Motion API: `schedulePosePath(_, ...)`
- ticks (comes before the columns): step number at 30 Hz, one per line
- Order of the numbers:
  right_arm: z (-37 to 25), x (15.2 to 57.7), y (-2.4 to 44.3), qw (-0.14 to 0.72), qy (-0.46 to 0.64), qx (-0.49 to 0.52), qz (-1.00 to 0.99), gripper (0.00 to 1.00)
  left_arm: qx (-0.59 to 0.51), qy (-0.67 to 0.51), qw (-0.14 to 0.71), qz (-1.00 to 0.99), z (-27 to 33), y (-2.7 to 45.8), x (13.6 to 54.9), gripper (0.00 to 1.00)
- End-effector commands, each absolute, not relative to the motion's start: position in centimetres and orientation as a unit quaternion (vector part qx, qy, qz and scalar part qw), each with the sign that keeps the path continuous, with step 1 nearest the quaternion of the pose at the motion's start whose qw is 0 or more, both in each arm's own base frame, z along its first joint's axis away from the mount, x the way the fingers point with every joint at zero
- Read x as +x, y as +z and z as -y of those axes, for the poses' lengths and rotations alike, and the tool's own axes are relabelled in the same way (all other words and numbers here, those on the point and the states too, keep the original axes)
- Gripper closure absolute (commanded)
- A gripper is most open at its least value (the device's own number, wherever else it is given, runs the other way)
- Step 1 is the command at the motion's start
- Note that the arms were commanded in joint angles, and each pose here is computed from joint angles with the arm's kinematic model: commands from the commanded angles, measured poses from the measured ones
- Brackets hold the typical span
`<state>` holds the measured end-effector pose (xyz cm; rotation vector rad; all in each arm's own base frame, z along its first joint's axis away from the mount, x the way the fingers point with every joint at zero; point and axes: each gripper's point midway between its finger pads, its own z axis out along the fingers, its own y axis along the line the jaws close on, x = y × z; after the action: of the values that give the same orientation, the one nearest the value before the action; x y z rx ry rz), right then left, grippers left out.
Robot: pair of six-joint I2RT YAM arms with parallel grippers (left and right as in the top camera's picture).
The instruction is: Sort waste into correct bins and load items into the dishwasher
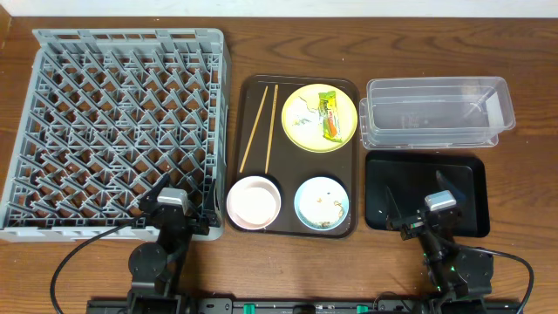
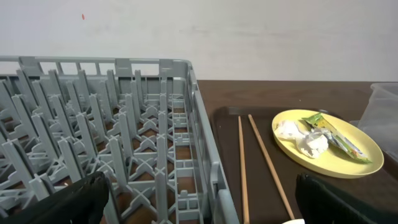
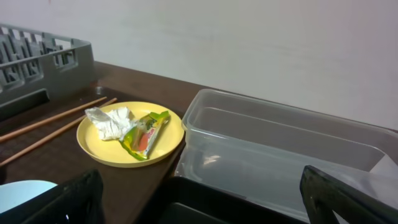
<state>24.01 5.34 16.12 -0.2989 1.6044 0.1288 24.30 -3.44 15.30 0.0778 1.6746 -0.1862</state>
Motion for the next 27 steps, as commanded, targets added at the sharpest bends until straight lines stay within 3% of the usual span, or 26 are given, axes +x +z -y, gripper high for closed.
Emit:
schedulePosePath(1,-5.28,24.0,16.05,0.684,0.061,-0.129,-0.716,0.01,0.042,-0.086,0.645,-0.759,3.76,13.69,24.17,0.04)
schedulePosePath(27,-5.31,23.99,16.07,0.684,0.056,-0.136,-0.714,0.01,0.042,-0.086,0.645,-0.758,3.76,13.69,24.17,0.04)
